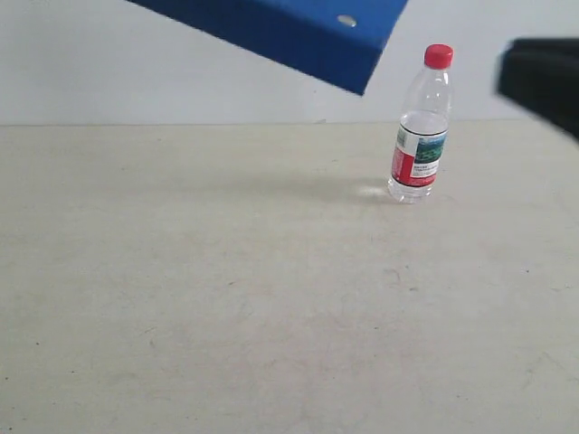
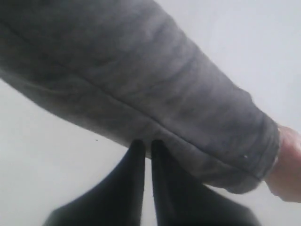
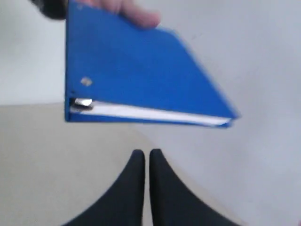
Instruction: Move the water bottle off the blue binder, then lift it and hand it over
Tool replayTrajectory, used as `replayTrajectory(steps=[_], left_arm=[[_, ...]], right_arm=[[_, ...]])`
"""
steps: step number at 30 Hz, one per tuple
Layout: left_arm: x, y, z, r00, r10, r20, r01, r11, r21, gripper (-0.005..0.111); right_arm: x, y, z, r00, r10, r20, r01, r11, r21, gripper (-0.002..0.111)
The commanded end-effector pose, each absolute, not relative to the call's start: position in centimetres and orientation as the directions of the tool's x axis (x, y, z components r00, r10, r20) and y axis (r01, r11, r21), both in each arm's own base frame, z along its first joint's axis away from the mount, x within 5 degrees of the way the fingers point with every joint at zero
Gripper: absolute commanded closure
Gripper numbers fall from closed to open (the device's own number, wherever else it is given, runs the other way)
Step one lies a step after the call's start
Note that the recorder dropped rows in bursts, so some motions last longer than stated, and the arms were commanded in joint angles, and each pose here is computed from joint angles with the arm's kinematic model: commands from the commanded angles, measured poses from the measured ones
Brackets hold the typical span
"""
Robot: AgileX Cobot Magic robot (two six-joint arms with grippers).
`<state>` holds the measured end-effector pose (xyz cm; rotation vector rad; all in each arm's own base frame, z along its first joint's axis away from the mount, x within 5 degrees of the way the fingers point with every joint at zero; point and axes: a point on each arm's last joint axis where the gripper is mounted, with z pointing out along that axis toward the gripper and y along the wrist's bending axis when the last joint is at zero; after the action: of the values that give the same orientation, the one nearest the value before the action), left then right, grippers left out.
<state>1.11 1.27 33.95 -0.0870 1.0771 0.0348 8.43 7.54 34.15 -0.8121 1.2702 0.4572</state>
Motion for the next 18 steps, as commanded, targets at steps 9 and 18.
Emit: replayTrajectory(steps=[9,18], left_arm=[[4.6,0.7,26.0,0.235,-0.013,-0.972,-0.043,0.999,-0.024,0.102],[5.6,0.4,21.4,0.099,-0.004,-0.995,-0.018,1.000,-0.006,0.102]], right_arm=[[3.0,5.3,24.9,0.029,0.161,-0.987,-0.706,0.702,0.094,0.108],[5.5,2.4,21.2,0.066,-0.007,-0.998,-0.360,0.932,-0.030,0.108]])
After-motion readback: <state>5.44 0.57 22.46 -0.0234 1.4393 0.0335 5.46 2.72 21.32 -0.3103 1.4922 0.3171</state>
